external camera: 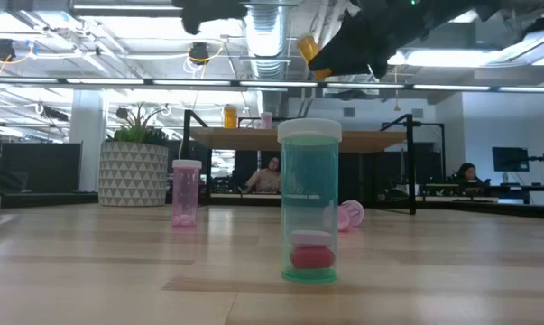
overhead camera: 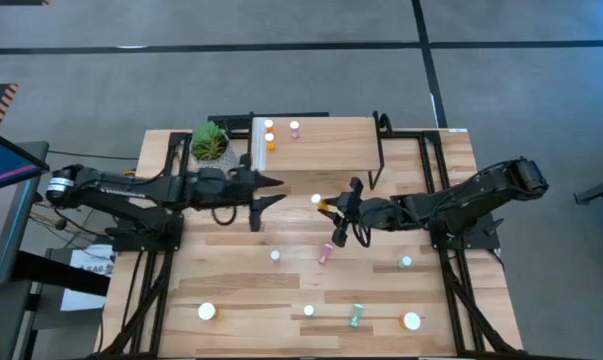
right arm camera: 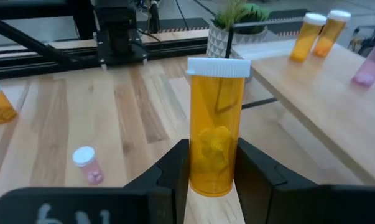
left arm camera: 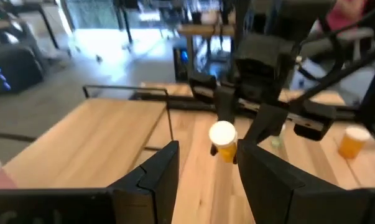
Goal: Pick and place medicine bottles onto shelf by color
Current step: Put the small orange pill bottle on the shelf aligned with the other small orange pill bottles
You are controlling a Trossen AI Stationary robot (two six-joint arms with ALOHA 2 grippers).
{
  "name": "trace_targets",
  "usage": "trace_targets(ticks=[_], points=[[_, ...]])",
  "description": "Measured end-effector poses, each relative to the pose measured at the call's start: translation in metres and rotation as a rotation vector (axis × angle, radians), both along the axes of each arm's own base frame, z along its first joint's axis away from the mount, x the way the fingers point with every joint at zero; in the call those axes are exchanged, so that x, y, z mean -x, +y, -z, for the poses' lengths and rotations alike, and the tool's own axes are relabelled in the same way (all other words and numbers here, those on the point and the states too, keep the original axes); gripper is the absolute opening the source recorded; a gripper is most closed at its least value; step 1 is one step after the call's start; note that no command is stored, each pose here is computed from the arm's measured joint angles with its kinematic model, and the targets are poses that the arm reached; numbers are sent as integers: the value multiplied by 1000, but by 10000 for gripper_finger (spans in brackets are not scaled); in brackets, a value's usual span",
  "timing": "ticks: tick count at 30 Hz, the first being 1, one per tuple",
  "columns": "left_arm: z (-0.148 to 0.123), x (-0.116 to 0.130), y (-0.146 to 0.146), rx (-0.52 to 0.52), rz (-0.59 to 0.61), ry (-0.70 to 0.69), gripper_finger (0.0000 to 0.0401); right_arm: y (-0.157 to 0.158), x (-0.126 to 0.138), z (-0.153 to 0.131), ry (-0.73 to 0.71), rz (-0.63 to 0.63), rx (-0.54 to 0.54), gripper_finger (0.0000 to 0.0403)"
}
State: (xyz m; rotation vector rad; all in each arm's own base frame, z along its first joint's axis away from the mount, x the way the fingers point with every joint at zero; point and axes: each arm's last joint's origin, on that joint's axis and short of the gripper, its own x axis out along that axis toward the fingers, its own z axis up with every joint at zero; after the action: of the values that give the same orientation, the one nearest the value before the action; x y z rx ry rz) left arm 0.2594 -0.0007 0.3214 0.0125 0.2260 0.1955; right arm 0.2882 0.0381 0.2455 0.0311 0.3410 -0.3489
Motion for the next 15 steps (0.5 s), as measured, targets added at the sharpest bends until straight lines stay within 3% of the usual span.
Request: trace_targets(ticks=[6,15], points=[[-7,-37,5,-24,84,181,165,0,0,0,22,-21,51,125],[4,-84,12,-6,95,305,245,1,1,2,45,-29,65,124]])
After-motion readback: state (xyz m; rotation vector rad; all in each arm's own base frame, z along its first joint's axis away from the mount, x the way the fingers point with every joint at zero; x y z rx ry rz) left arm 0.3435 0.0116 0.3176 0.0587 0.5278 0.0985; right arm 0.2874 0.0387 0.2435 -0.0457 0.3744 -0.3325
